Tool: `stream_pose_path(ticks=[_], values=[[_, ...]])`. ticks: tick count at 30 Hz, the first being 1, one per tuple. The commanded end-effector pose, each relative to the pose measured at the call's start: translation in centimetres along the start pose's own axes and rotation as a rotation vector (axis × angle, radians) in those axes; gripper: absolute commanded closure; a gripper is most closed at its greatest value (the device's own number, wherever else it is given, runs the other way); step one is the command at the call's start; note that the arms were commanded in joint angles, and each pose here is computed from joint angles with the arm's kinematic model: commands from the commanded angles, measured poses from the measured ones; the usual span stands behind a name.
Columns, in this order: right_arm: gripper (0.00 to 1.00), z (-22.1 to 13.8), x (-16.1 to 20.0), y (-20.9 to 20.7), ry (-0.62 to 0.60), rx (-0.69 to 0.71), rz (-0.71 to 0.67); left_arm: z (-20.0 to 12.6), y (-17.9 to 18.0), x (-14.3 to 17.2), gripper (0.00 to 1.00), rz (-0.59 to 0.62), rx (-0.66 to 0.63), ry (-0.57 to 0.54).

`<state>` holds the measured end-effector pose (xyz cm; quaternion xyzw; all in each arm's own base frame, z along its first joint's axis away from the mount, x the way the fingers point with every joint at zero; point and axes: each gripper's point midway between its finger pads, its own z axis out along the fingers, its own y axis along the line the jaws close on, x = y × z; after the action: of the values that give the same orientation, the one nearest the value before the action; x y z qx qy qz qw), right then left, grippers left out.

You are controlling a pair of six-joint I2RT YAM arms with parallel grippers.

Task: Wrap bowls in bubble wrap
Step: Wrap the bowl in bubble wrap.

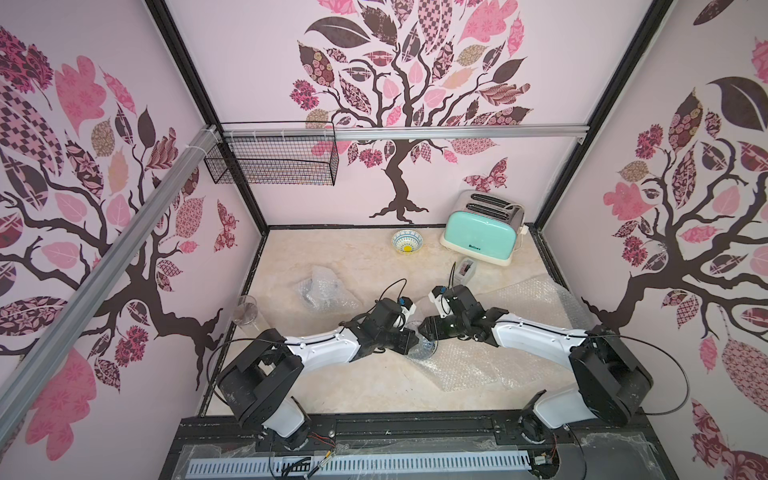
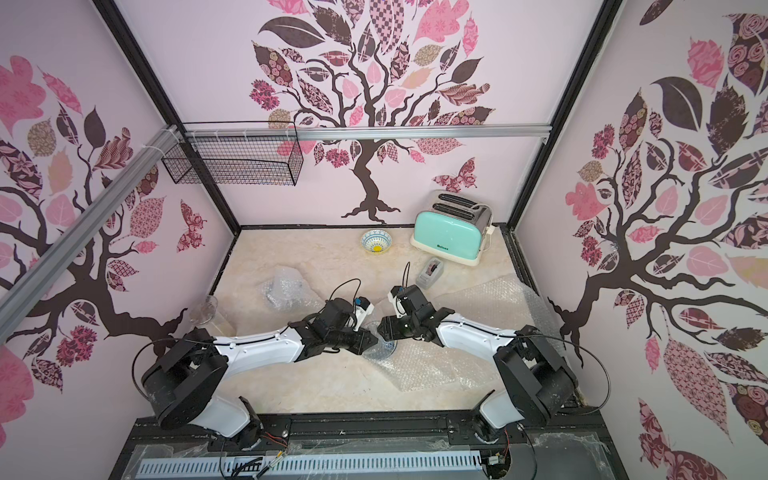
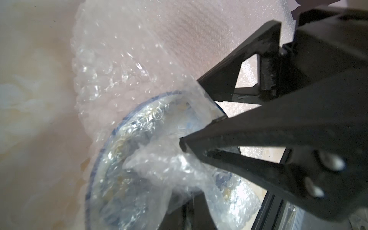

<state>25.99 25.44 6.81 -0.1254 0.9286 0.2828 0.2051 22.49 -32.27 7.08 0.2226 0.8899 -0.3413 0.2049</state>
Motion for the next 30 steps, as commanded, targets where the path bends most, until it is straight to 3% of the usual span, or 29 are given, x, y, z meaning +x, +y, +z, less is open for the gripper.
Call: stream_pose_path(ticks=[1,4,11,17,19,23,30], values=[[0.4,0.0,1.1,-0.3,0.032,-0.001,-0.011,-0.1,-0.7,-0.2,1.0,0.021,0.008,0.007],[0.43,0.6,1.7,-0.9,0.058,0.02,-0.011,-0.8,-1.3,-0.7,0.94,0.025,0.018,-0.006],[0.47,1.2,1.6,-1.6,0.059,0.053,-0.014,-4.4,-2.4,-2.0,0.68,0.024,-0.006,-0.063],[0.48,1.1,1.5,-1.6,0.05,0.053,-0.014,-7.7,1.6,-1.7,0.37,-0.149,-0.252,-0.126],[0.48,1.0,1.4,-1.6,0.045,0.052,-0.016,-7.4,2.0,-0.8,0.31,-0.22,-0.246,-0.123],[0.48,1.1,1.5,-1.5,0.046,0.045,-0.014,-5.9,2.1,0.7,0.25,-0.358,-0.184,-0.102],[0.48,1.0,1.7,-1.4,0.045,0.036,-0.014,-4.5,2.6,0.2,0.19,-0.481,-0.145,-0.131]])
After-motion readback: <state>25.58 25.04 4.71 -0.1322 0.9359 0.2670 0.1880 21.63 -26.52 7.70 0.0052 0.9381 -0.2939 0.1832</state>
